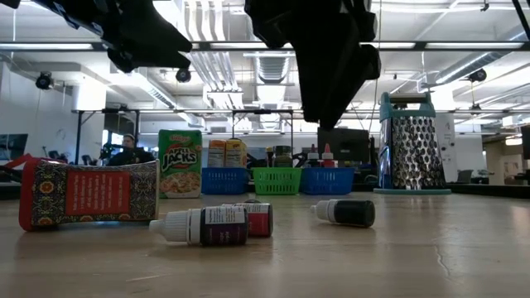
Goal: Pick & Place Kitchen Items
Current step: Put the small green food bottle coloring into the right blue bin
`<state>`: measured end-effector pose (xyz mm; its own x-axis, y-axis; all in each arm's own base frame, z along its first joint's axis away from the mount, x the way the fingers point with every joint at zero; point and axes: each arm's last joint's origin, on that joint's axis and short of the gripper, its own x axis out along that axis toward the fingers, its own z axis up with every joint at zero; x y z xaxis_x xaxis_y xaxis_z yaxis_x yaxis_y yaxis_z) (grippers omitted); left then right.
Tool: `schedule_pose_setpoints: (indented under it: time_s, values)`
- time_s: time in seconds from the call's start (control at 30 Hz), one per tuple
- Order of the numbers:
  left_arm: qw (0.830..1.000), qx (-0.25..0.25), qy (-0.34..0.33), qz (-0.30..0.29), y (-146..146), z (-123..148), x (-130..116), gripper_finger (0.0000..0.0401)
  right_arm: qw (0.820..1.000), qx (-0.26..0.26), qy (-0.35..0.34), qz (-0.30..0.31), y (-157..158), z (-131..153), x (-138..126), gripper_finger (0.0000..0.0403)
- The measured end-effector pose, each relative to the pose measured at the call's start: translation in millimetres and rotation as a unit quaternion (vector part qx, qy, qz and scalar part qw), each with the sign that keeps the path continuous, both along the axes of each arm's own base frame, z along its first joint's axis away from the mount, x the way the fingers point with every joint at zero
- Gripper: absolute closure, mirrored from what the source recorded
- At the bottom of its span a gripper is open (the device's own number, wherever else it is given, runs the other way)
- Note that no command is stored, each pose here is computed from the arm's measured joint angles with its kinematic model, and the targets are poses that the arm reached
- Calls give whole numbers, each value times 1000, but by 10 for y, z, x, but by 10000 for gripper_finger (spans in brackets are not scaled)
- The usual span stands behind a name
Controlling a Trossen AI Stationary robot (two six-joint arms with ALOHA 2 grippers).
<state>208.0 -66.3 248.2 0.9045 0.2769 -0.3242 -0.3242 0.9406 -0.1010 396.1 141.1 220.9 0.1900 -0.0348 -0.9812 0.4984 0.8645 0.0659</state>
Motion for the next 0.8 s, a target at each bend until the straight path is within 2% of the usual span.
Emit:
schedule_pose_setpoints:
  time_s: [0.2, 0.43, 0.8]
  values:
    - [1000, 0, 1, -1, 0, -1, 0, 169, 1000, 8, -10, -19, 8, -7, 17, 175]
    - [1000, 1, 1, -1, 0, -2, 0, 169, 999, 15, -13, -47, 31, -40, 10, 161]
    - [1000, 1, 1, -1, 0, -4, -1, 169, 998, 23, -29, -44, 120, -148, 0, 184]
